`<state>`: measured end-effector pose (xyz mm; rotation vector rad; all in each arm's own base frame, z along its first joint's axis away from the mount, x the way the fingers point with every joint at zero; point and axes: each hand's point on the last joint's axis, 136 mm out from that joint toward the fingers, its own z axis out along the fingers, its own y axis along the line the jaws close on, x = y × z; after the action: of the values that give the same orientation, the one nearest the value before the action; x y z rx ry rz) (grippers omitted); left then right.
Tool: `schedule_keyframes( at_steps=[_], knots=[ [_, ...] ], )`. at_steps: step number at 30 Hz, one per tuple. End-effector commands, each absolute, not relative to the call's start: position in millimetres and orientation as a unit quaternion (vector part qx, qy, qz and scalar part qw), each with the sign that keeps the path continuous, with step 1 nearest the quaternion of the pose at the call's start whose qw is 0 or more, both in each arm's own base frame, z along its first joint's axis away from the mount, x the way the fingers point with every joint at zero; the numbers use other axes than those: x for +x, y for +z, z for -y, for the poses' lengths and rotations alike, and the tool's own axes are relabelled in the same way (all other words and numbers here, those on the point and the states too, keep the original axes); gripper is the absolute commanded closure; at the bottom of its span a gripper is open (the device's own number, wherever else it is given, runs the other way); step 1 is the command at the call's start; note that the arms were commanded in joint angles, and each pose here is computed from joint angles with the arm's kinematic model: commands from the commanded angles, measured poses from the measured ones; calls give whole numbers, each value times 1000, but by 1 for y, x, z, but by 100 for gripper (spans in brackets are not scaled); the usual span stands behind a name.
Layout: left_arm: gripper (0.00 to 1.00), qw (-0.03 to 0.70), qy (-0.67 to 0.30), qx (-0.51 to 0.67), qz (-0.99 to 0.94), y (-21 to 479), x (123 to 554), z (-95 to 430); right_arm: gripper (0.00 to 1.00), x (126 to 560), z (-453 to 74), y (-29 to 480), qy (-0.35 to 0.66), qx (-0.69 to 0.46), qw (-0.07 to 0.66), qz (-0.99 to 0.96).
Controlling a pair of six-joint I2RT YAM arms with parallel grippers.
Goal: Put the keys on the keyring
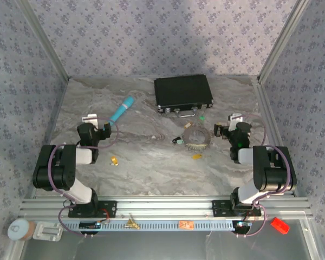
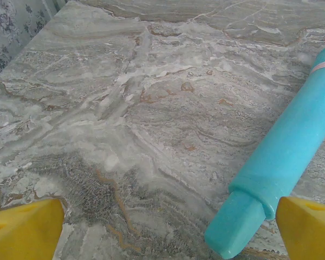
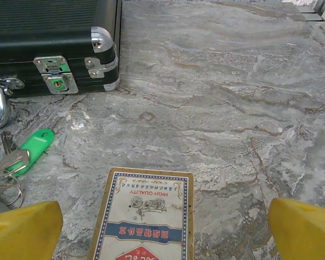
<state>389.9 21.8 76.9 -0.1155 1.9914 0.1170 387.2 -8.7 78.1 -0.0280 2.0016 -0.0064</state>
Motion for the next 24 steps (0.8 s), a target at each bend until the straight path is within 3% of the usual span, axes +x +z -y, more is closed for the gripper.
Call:
schedule_keyframes(
  at_steps=[1,24],
  knots=[
    [0,556,41,-46,-829,89,397,-20,1,391,14,82,-9,-1,543,-840],
    [0,558,29,-45,-828,89,397,-20,1,391,14,83,-8,-1,544,-839]
  ],
)
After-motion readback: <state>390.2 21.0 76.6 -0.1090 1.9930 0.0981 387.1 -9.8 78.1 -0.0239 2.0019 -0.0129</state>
